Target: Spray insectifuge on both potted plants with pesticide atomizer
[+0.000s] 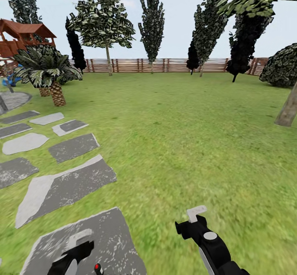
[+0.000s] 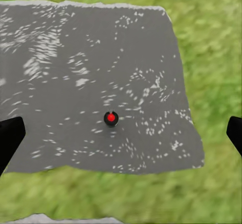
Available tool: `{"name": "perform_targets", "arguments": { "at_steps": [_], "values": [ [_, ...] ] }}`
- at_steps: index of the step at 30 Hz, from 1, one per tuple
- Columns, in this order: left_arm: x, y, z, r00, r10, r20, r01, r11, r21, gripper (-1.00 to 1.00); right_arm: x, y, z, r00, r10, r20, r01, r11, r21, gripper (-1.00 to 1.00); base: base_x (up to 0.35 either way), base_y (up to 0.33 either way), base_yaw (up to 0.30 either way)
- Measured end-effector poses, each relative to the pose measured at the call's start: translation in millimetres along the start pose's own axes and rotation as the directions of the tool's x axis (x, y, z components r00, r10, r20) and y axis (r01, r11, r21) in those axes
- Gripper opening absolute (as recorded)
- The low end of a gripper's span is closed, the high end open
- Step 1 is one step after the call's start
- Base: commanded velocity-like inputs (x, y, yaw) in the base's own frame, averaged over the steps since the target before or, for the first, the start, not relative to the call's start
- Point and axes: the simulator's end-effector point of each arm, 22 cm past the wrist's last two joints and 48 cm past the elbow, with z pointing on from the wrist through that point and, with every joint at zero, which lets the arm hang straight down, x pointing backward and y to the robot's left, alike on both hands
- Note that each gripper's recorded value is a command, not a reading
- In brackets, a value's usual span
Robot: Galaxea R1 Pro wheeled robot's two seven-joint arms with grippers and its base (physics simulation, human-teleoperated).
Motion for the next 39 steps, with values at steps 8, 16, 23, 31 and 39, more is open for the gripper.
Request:
{"name": "perform_targets", "arguments": {
  "at_steps": [8,16,23,31,39],
  "values": [
    [7,5,16.5,0.994,-0.01,0.106,0.011,1.0,-0.011,1.0,9,4,9.7,1.0,-0.001,0.001,0.001,1.0,-0.007,1.0,0.0,0.0,0.051],
    [20,-12,30.7,0.99,-0.023,0.14,0.022,1.0,0.011,1.0,-27,23,12.7,0.975,0.0,0.224,0.01,0.999,-0.042,1.0,0.0,0.0,0.001],
    [17,-20,38.7,0.966,0.068,0.25,-0.078,0.997,0.031,1.0,-23,32,18.9,0.968,-0.009,0.25,0.022,0.998,-0.051,1.0,0.0,0.0,0.0],
    [35,-41,49.8,0.966,0.107,0.233,-0.153,0.97,0.189,1.0,-12,19,29.3,0.968,0.007,0.249,-0.001,1.0,-0.025,1.0,0.0,0.0,0.0],
    [54,-35,64.7,0.976,0.118,0.181,-0.152,0.97,0.188,1.0,0,20,38.7,0.969,0.009,0.249,-0.003,1.0,-0.023,1.0,0.0,0.0,0.0]
  ]
}}
